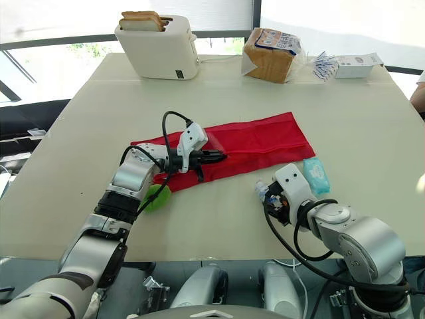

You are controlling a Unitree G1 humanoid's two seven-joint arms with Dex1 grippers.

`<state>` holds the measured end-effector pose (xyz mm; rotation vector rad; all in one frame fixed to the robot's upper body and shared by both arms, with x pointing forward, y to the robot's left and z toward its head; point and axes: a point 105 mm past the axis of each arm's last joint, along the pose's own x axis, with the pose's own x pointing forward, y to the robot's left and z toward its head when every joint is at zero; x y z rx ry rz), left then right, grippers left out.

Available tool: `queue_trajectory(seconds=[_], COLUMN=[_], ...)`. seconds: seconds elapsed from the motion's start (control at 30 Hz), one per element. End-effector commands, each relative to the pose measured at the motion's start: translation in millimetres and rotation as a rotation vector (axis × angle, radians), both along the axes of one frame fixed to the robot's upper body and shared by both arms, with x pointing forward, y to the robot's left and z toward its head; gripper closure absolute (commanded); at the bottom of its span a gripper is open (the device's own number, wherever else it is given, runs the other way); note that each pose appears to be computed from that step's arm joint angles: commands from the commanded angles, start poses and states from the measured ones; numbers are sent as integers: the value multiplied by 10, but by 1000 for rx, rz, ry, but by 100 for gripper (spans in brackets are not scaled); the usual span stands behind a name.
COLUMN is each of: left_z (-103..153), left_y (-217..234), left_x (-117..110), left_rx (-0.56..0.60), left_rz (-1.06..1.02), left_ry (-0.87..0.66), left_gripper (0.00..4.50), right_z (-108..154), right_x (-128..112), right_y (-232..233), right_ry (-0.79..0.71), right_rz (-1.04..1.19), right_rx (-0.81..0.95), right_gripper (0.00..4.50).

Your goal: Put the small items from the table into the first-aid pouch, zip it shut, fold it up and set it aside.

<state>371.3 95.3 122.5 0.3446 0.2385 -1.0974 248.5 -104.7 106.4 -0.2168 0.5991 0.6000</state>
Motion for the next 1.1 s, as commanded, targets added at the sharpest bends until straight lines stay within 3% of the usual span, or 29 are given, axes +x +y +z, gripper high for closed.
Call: queue_trajectory(seconds=[0.03,0.13,0.2,0.33,0.63,0.87,1.1], left_z=[121,132,147,155,228,225,202], left_y=[-32,-41,-46,-55,-112,-97,-81], left_x=[-19,-20,-23,-30,-40,-100,-108], left_rx=[-2,-4,-13,-18,-41,-44,-15], left_rz=[-27,-31,-35,-42,-64,-79,-96], left_ry=[-43,-44,-44,-42,-56,-47,-52], left_gripper=[450,450,450,450,450,450,450], right_z=[77,117,251,381,214,341,218], right_x=[28,42,99,294,725,1022,1224], right_y=[40,74,172,328,483,666,785], right_ry=[-42,-50,-71,-65,-29,-137,-249], right_rz=[5,9,24,32,0,-36,29], right_rx=[14,49,140,247,220,307,255], right_gripper=[339,437,445,445,445,445,445])
